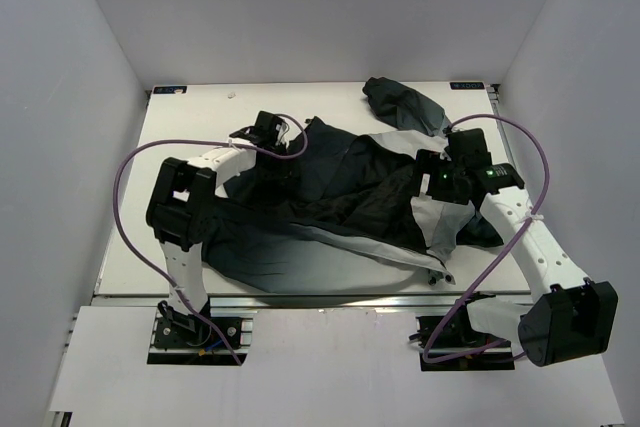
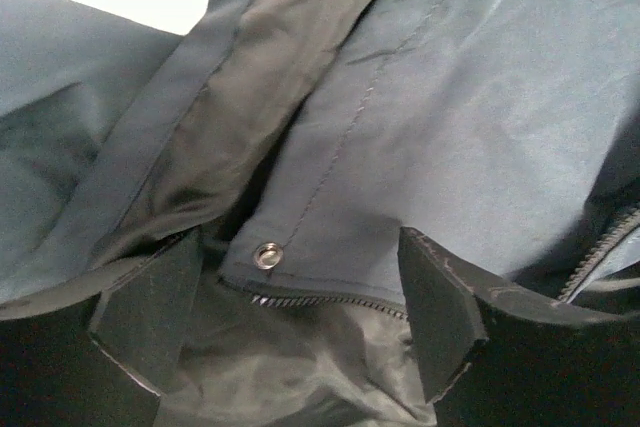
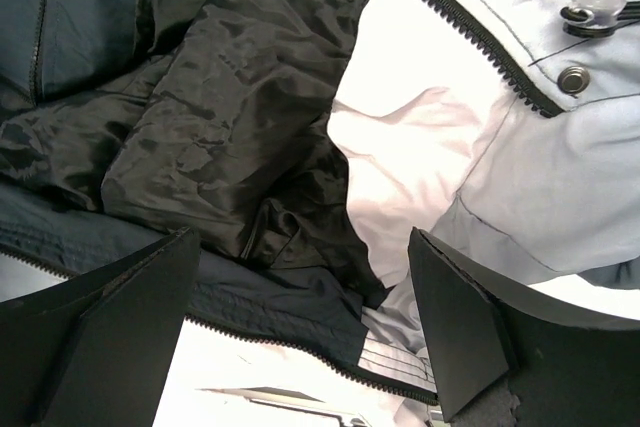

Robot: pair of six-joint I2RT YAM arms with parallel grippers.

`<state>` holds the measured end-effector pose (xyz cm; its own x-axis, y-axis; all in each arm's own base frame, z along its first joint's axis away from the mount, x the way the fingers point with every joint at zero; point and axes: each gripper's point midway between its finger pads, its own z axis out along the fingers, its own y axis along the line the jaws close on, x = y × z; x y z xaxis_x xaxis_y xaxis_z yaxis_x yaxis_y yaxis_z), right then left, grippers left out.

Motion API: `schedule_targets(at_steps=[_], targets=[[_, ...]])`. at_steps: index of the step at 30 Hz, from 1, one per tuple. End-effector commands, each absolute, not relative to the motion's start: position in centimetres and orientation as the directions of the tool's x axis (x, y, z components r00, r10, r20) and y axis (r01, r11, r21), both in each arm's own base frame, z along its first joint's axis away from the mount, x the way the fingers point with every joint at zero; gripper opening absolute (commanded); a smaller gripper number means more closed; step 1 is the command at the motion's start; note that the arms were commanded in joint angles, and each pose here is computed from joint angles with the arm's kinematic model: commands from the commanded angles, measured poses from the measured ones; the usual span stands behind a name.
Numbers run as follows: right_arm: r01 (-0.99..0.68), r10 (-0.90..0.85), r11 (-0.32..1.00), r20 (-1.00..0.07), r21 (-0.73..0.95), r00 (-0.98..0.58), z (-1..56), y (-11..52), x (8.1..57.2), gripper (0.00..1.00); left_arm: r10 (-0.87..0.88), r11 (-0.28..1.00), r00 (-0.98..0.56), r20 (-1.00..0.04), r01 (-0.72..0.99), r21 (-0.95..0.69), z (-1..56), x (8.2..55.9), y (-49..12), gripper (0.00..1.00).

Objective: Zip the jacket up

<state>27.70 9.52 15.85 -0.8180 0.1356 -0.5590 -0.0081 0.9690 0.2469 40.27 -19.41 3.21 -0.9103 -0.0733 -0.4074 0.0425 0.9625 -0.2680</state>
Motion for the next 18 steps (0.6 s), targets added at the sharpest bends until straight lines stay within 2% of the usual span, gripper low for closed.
schedule_targets(at_steps=[1,2,5,6,8,9,10,11,18], targets=[[-0.044,0.123,0.962,-0.576,0.268,-0.808,16.3,9.8,27.4,0.9,-0.046,0.957,-0.89,-0.454,0.091,-0.275,4.2,41.0,-20.7,0.85],[-0.044,0.125,0.962,-0.58,0.269,-0.805,16.4,9.8,27.4,0.89,-0.045,0.955,-0.889,-0.456,0.096,-0.282,4.5,41.2,-21.0,0.83],[-0.043,0.129,0.962,-0.587,0.271,-0.799,16.5,9.6,27.3,0.89,-0.042,0.944,-0.885,-0.464,0.117,-0.307,5.3,41.5,-21.9,0.48],[-0.04,0.132,0.962,-0.587,0.271,-0.799,16.5,9.6,27.2,0.89,-0.044,0.94,-0.878,-0.477,0.126,-0.318,6.1,41.7,-22.1,0.3],[-0.032,0.133,0.963,-0.577,0.267,-0.806,16.2,9.4,26.9,0.89,-0.052,0.933,-0.858,-0.511,0.14,-0.332,7.8,42.2,-22.4,0.2],[-0.029,0.132,0.964,-0.573,0.263,-0.809,15.9,9.3,26.7,0.89,-0.062,0.93,-0.841,-0.538,0.148,-0.338,9.3,42.5,-22.4,0.08],[-0.026,0.131,0.965,-0.566,0.26,-0.814,15.7,9.2,26.5,0.89,-0.066,0.931,-0.828,-0.557,0.15,-0.334,10.0,42.8,-22.3,0.03],[-0.021,0.132,0.966,-0.562,0.258,-0.817,15.6,9.1,26.4,0.89,-0.074,0.938,-0.814,-0.577,0.14,-0.317,10.6,43.1,-22.0,0.0],[-0.014,0.115,0.972,-0.533,0.233,-0.838,14.3,8.5,25.1,0.89,-0.134,0.97,-0.663,-0.736,0.066,-0.236,19.0,46.1,-19.3,0.0]])
